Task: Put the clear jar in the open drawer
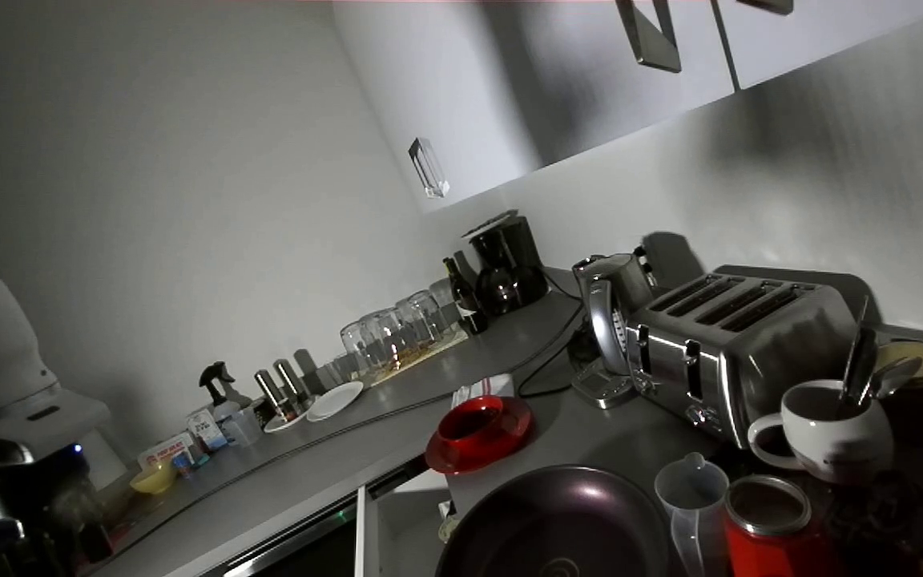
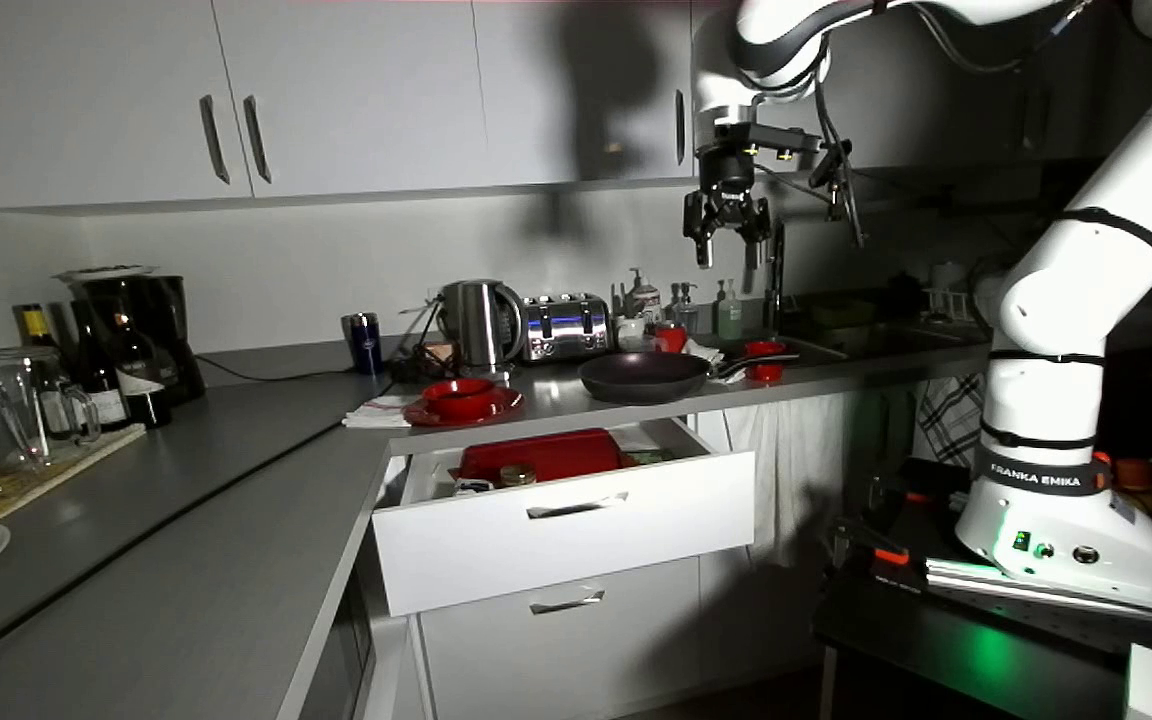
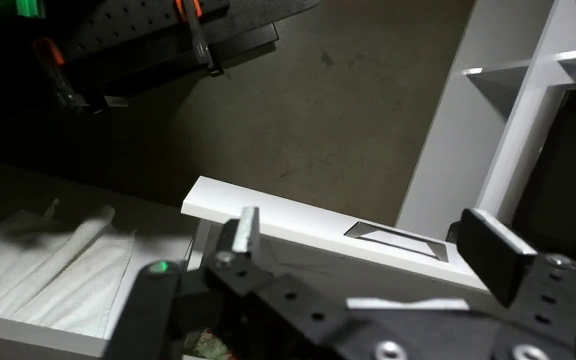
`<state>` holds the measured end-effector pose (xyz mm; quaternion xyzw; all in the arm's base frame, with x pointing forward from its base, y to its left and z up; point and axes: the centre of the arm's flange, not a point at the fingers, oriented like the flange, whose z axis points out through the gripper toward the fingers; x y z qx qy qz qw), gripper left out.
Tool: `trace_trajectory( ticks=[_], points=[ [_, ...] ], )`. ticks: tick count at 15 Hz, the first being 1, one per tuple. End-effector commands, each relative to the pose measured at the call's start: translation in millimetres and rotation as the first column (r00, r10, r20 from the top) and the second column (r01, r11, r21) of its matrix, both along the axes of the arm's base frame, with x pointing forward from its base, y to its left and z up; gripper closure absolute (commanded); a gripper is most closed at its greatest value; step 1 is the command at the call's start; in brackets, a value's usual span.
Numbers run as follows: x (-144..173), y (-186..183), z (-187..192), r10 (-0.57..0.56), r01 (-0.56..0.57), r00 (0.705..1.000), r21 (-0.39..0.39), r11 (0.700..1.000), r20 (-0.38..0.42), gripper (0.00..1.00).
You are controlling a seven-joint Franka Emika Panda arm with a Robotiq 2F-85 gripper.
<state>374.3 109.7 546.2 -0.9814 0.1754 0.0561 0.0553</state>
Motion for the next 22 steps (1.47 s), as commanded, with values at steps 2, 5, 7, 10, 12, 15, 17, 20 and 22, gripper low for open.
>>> trace_trajectory(
  ticks=[2, 5, 7, 10, 12, 15, 17, 20, 22],
  points=[
    [55, -34, 8, -0.117, 0.117, 0.993, -0.001, 0.993, -0.001, 0.0],
    [87, -64, 14, -0.186, 0.186, 0.982, -0.008, 0.983, 0.018, 0.0],
    [108, -83, 17, -0.194, 0.196, 0.98, -0.04, 0.98, 0.034, 0.0],
    [131, -106, 21, -0.158, 0.164, 0.986, -0.128, 0.978, 0.055, 0.0],
    [143, -118, 22, -0.11, 0.121, 0.992, -0.203, 0.972, 0.063, 0.0],
    [159, -139, 24, -0.021, 0.043, 0.997, -0.315, 0.948, 0.072, 0.0],
    [167, -153, 25, 0.042, -0.014, 0.997, -0.374, 0.927, 0.067, 0.0],
    [182, -183, 27, 0.148, -0.113, 0.988, -0.434, 0.894, 0.047, 0.0],
    [194, -205, 28, 0.203, -0.16, 0.978, -0.453, 0.877, 0.049, 0.0]
  ],
)
